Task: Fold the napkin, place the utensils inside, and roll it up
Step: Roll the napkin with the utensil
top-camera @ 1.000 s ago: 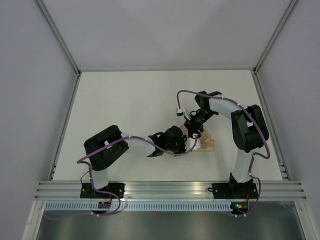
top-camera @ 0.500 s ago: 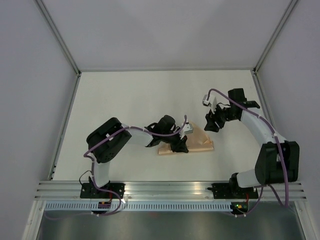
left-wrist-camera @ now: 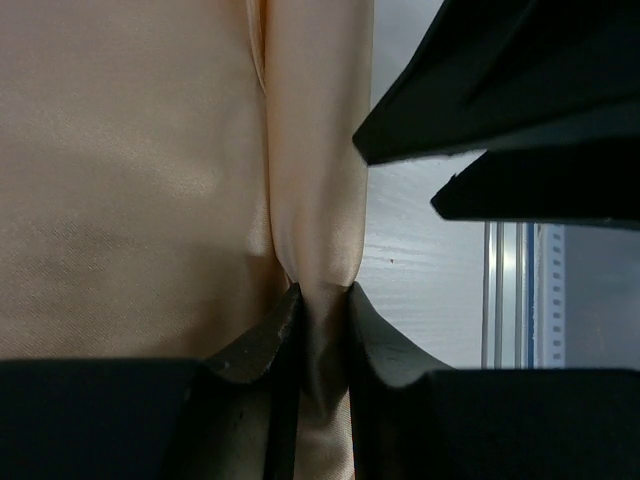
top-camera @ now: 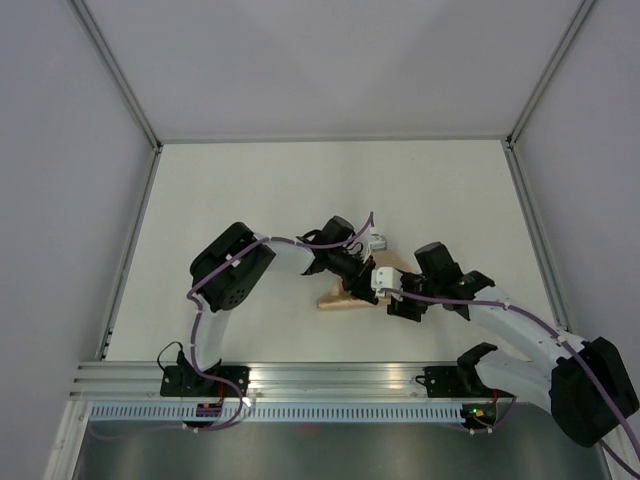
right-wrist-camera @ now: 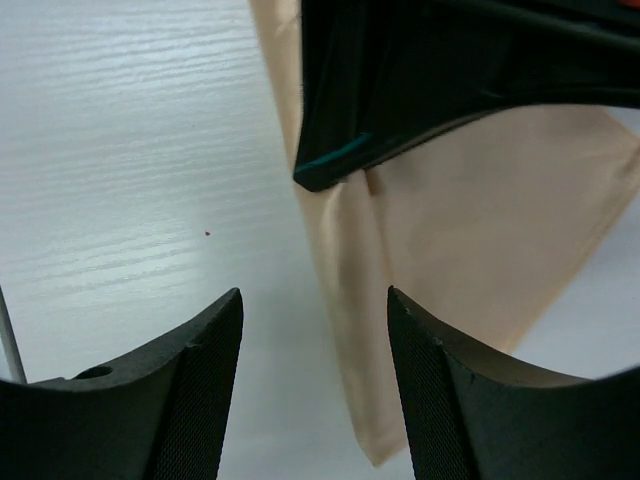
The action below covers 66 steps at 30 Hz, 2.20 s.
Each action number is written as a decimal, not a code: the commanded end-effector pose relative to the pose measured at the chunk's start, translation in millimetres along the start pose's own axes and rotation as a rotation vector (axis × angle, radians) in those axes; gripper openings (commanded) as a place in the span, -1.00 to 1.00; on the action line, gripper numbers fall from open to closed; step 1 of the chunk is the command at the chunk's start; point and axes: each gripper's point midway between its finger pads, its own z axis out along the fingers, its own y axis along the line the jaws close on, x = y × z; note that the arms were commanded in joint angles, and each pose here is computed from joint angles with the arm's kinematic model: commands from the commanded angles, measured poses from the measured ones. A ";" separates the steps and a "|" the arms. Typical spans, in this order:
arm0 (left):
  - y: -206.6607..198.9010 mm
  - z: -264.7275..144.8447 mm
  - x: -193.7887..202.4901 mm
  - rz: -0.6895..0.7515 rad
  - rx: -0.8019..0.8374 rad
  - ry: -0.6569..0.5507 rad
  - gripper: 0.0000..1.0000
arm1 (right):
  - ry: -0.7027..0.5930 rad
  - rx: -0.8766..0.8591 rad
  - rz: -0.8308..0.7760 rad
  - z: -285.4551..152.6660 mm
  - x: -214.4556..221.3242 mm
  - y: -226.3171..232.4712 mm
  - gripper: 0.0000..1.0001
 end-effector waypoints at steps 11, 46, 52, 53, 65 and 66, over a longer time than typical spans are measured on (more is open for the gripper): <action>24.6 0.7 95.4 -0.333 -0.104 0.254 -0.95 | 0.050 0.137 -0.194 42.8 -6.6 -13.4 0.32; 20.1 -57.6 15.1 -0.237 -0.180 -0.177 -0.13 | 0.084 -0.115 -0.065 64.3 12.1 0.5 -0.99; 43.0 -108.9 -13.3 -0.209 -0.387 -0.414 -0.11 | 0.102 -0.222 -0.005 68.4 17.6 -2.6 -0.99; 45.7 -118.9 -19.7 -0.194 -0.421 -0.454 -0.11 | 0.115 -0.250 0.005 67.6 20.6 0.5 -0.99; 6.3 -201.9 -49.8 0.202 -0.719 -0.791 0.02 | 0.178 -0.517 0.141 76.6 33.9 6.7 -0.99; 7.3 -203.2 -48.9 0.268 -0.772 -0.762 0.10 | 0.182 -0.529 0.148 77.4 34.3 6.5 -0.99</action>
